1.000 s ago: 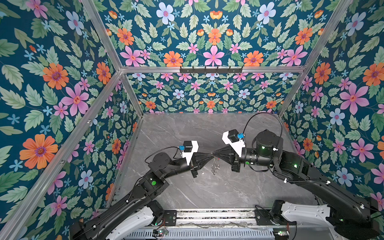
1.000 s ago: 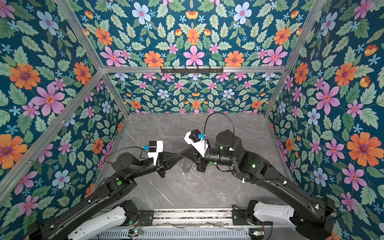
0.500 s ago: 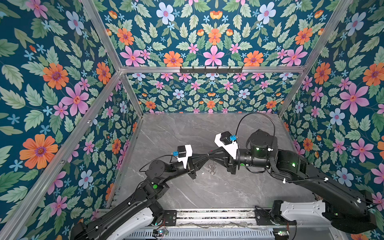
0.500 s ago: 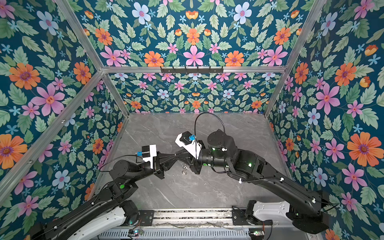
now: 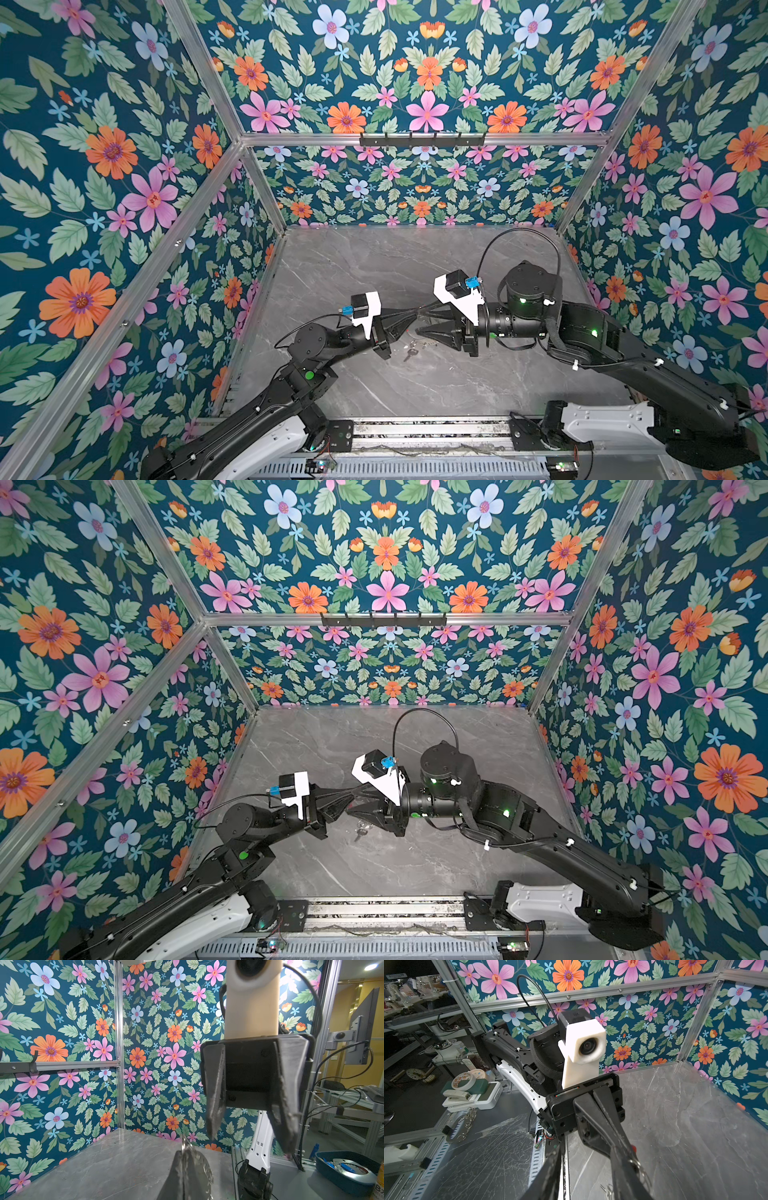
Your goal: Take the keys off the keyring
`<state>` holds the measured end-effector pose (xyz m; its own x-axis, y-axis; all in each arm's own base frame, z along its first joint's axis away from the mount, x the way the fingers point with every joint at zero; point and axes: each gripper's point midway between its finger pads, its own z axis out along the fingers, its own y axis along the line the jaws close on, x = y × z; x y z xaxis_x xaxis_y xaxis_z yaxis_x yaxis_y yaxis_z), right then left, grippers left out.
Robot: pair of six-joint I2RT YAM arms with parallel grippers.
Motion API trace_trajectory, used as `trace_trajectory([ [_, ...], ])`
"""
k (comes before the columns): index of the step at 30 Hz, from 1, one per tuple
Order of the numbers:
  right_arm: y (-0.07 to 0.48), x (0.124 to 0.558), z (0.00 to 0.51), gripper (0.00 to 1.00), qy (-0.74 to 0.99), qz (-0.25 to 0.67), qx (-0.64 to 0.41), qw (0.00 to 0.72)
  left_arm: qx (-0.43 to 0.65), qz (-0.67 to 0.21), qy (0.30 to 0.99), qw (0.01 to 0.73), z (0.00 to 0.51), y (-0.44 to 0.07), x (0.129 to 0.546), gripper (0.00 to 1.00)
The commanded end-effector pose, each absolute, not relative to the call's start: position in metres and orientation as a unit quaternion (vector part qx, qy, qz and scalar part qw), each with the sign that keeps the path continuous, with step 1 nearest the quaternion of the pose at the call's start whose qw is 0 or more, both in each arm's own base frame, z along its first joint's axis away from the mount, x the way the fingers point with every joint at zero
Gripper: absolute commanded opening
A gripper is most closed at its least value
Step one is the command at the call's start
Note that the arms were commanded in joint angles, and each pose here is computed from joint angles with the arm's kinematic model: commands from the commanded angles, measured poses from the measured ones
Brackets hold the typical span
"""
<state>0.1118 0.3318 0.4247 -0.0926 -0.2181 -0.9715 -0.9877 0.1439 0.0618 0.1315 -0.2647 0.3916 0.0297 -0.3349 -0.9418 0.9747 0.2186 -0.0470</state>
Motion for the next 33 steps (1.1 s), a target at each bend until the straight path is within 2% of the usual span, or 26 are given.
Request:
trace_trajectory([
  [1,0.32,0.117,0.435,0.4,0.596,0.407,-0.484,0.494,0.354,-0.526,0.436,0.639,0.403,-0.262,0.124,0.0],
  [3,0.311,0.121,0.434,0.4,0.6,0.391,-0.477,0.509,0.359,-0.53,0.432,0.635,0.403,-0.263,0.121,0.0],
  [7,0.301,0.132,0.424,0.27,0.617,0.373,-0.467,0.511,0.373,-0.543,0.422,0.623,0.404,-0.264,0.113,0.0],
  [10,0.295,0.141,0.418,0.27,0.627,0.379,-0.455,0.506,0.382,-0.553,0.411,0.615,0.406,-0.264,0.106,0.0],
  [13,0.293,0.145,0.41,0.2,0.634,0.38,-0.454,0.497,0.387,-0.561,0.405,0.61,0.407,-0.264,0.102,0.0],
  [20,0.302,0.13,0.404,0.25,0.613,0.412,-0.481,0.473,0.388,-0.568,0.398,0.607,0.41,-0.264,0.099,0.0],
  [26,0.303,0.122,0.406,0.34,0.597,0.427,-0.493,0.467,0.388,-0.572,0.394,0.606,0.411,-0.263,0.097,0.0],
  [29,0.306,0.123,0.407,0.33,0.597,0.43,-0.493,0.466,0.39,-0.575,0.391,0.603,0.411,-0.264,0.096,0.0],
  [33,0.309,0.124,0.408,0.26,0.595,0.434,-0.493,0.463,0.391,-0.579,0.389,0.6,0.412,-0.265,0.095,0.0],
])
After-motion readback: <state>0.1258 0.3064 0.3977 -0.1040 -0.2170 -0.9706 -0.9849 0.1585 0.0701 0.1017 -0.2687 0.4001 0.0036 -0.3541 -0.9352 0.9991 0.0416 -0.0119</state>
